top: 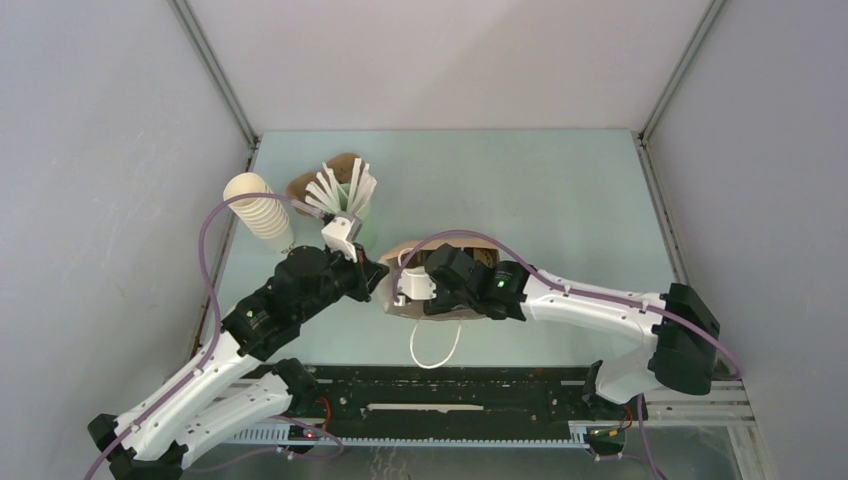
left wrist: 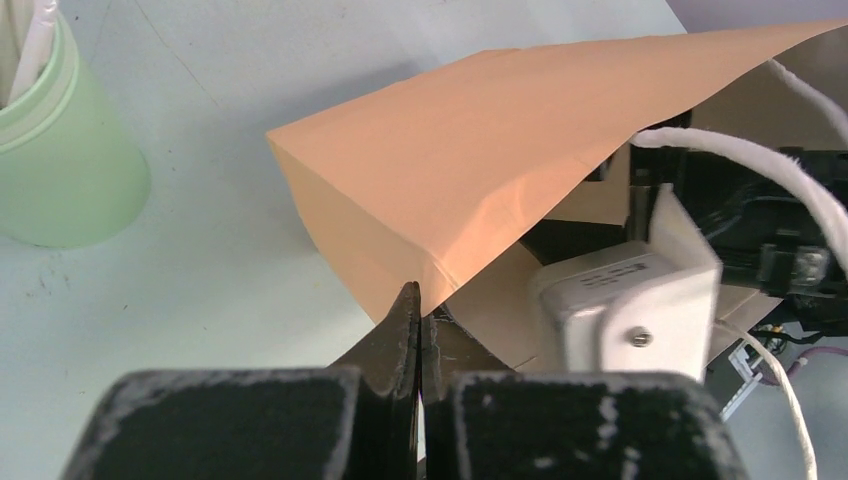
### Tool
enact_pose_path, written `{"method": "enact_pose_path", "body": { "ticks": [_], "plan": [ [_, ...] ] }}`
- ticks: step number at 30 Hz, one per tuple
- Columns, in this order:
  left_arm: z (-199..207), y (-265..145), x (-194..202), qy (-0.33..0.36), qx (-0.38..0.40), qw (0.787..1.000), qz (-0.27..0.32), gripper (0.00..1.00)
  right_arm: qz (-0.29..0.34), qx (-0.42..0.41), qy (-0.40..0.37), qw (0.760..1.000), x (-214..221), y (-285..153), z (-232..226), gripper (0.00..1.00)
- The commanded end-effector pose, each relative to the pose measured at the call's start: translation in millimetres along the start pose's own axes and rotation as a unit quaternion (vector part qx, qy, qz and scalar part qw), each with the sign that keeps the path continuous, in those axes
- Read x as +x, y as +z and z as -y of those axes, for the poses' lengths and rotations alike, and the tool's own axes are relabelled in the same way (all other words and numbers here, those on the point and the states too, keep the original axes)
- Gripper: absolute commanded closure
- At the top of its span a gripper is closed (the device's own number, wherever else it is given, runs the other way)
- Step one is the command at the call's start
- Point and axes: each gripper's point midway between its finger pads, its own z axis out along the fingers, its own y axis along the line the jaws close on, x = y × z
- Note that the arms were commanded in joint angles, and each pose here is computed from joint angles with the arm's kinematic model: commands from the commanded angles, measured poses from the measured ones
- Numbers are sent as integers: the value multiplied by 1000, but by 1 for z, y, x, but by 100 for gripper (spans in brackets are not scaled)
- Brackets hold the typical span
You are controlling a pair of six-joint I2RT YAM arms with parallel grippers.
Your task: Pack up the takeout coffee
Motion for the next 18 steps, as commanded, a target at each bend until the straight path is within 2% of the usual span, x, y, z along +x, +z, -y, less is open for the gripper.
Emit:
{"method": "enact_pose_path", "body": {
  "ticks": [1, 8, 18],
  "plan": [
    [-8, -5, 4, 17, -24, 999, -22, 100, 57, 38, 16, 998, -21, -20, 23, 41],
    [-7, -3, 4, 14, -22, 999, -22, 100, 54, 30, 18, 998, -16, -25, 22, 41],
    [-10, -6, 4, 13, -30, 999, -20, 100, 31, 20, 34, 999, 19, -7, 7, 41]
  ]
}}
